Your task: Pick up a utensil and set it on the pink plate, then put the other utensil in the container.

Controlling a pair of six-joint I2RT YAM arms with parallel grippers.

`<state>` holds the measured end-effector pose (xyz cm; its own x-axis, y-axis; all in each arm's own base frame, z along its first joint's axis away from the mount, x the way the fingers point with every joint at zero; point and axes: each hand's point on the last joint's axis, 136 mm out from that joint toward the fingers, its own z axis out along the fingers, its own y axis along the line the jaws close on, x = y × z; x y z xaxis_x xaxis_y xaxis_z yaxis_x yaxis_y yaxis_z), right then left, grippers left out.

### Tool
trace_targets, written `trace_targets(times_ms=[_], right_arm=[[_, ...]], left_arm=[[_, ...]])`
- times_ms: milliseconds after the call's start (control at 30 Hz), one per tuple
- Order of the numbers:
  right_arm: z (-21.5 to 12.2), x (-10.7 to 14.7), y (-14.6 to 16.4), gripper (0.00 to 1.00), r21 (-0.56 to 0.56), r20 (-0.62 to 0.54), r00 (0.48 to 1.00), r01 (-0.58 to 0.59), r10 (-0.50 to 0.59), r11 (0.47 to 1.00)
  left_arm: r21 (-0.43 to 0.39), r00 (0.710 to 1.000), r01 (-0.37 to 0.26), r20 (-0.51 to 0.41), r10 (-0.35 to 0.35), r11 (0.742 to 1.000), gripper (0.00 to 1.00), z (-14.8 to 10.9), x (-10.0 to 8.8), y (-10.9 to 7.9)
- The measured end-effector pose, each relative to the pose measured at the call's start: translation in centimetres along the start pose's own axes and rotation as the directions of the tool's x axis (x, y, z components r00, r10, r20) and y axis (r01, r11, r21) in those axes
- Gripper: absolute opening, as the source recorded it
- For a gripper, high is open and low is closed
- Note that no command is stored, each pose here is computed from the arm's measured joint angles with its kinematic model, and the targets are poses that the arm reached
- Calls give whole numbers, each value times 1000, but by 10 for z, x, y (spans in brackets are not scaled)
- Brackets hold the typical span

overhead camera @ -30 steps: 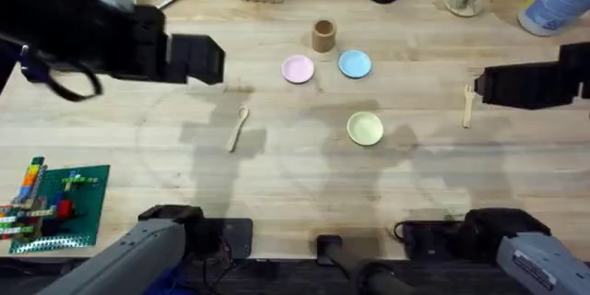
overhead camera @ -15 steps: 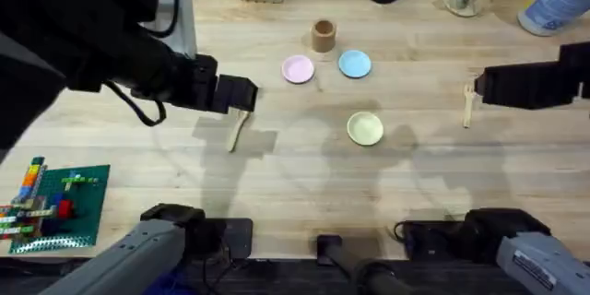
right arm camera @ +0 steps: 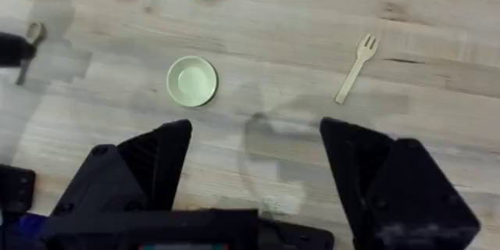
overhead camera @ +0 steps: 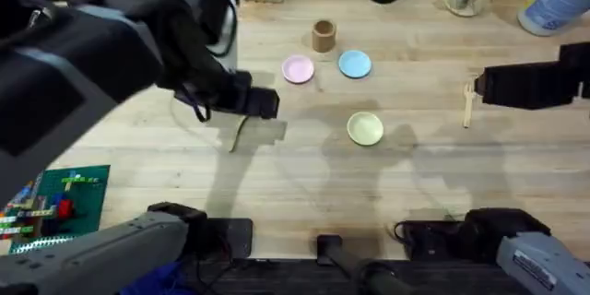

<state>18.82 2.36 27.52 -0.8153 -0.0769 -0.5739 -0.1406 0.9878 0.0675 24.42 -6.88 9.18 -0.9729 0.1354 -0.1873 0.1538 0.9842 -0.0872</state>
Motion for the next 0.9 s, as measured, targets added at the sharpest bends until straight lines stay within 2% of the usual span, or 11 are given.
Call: trace_targets(times_ms=[133, 433, 900], right_arm=[[0, 0, 0, 997, 0, 0, 1000, 0, 0, 1000], [0, 0, 0, 997, 0, 0, 1000, 0, 0, 1000], [0, 0, 0, 997, 0, 0, 1000, 0, 0, 1000]], left_arm=[[-21, 1000, -4, -20, 4, 1000, 996, 14, 10, -1], [-39, 999, 15, -35, -17, 999, 992, 27, 20, 4], [-33, 1000, 16, -23, -17, 999, 993, 28, 17, 3]])
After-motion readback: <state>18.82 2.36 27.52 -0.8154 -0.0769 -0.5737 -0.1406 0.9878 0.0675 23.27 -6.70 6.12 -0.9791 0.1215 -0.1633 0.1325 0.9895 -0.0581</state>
